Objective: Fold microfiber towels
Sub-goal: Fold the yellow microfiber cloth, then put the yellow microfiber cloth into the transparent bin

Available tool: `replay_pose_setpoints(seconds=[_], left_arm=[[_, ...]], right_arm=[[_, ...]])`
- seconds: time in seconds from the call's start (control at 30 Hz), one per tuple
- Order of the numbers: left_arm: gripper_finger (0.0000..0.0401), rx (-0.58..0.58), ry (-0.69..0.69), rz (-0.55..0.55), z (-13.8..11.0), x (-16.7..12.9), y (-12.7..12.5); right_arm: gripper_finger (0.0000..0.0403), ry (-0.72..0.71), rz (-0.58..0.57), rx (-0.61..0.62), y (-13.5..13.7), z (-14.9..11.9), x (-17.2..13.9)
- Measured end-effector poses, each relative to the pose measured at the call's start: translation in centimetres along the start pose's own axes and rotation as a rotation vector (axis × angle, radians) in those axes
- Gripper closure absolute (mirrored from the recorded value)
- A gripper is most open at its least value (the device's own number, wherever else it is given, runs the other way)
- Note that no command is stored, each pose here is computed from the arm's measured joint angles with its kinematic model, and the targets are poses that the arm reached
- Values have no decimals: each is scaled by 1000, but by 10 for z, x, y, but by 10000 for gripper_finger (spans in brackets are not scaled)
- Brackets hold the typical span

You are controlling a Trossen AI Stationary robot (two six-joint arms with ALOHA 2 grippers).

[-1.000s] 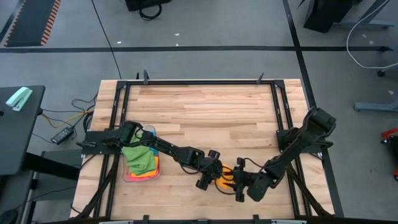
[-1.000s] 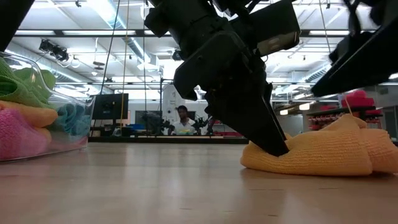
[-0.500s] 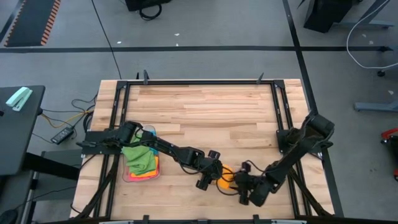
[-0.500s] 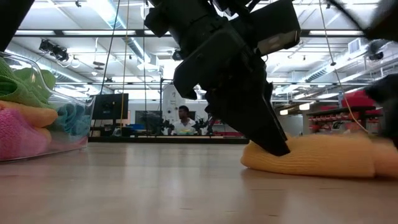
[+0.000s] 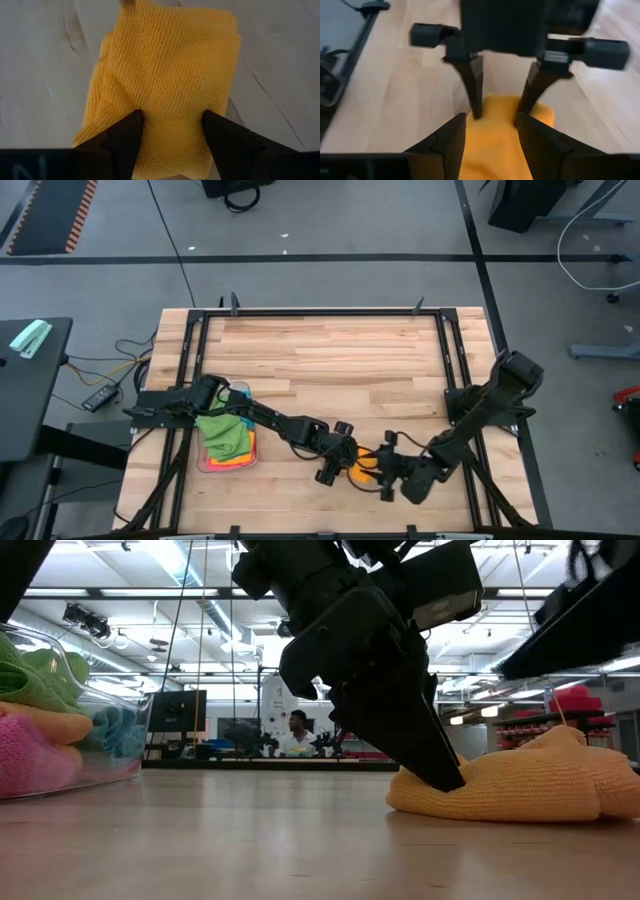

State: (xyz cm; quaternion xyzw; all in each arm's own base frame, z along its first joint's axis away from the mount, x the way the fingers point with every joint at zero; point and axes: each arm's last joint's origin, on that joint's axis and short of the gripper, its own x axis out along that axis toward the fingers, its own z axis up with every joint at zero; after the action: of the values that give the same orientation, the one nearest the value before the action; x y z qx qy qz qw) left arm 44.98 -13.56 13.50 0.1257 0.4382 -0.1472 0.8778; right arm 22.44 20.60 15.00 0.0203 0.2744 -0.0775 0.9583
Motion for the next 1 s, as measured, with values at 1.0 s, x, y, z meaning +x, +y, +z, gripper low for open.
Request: replay_pose_setpoints(seconds=[1.0], left_arm=[[180, -6, 1, 0, 0, 0, -1]], right_arm=[[217, 71, 53, 52, 0, -1, -13]])
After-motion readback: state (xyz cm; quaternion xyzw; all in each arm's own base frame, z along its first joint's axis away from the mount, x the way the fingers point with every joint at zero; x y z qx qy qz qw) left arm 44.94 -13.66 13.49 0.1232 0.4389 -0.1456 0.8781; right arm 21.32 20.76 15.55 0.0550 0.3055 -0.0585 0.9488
